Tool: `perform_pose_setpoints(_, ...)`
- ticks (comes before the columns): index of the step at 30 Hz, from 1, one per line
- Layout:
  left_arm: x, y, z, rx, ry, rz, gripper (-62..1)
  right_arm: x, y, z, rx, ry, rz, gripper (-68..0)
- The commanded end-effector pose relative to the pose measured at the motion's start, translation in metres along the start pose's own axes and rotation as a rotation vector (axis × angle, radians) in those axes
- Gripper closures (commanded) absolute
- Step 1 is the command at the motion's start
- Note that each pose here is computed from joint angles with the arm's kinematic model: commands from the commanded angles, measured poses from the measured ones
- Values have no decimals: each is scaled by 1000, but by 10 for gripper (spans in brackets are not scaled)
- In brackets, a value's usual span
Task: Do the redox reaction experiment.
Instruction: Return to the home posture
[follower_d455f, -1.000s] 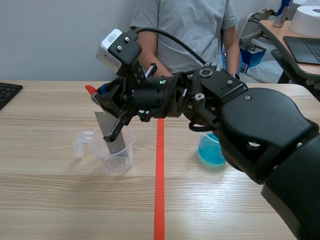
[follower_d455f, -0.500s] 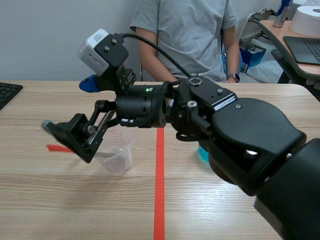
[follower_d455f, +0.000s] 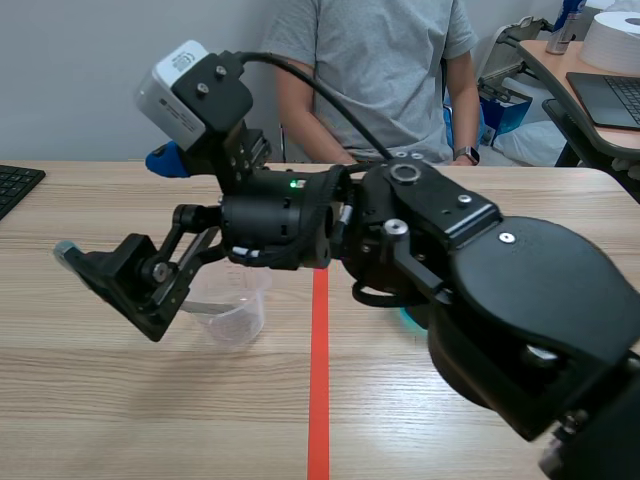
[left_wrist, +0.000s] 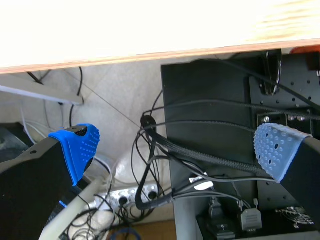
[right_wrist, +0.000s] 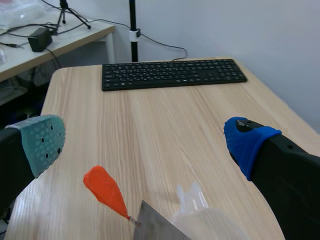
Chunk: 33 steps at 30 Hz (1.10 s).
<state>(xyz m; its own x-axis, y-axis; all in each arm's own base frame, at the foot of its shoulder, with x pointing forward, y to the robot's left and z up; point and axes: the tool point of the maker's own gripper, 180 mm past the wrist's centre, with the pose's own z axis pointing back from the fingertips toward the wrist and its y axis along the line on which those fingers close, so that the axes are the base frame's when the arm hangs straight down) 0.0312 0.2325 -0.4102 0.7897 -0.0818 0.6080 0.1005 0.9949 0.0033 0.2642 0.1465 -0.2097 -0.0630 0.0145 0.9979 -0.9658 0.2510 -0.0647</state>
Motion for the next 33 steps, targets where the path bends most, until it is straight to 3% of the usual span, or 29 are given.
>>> perform_pose_setpoints(1, 3, -2, 1, -2, -11, -1, -623, 10, -5, 11, -30, -25, 28, -679)
perform_pose_setpoints(6, 6, -2, 1, -4, -21, -8, -623, 12, -7, 47, -94, -1, 79, -679)
perform_pose_setpoints(10, 14, -3, 3, -21, -36, -41, -623, 18, -6, 79, -133, 4, 82, -679)
perform_pose_setpoints(17, 84, -10, 29, -49, -231, -110, -623, 21, 4, 132, -178, 75, 52, -679)
perform_pose_setpoints(23, 136, -38, 48, -122, -359, -208, -623, 17, 16, 166, -206, 154, 4, -679)
perform_pose_setpoints(29, 164, -69, 56, -199, -452, -306, -623, 16, 18, 190, -283, 193, -52, -679)
perform_pose_setpoints(33, 182, -78, 50, -213, -514, -365, -623, 16, 21, 203, -320, 219, -68, -679)
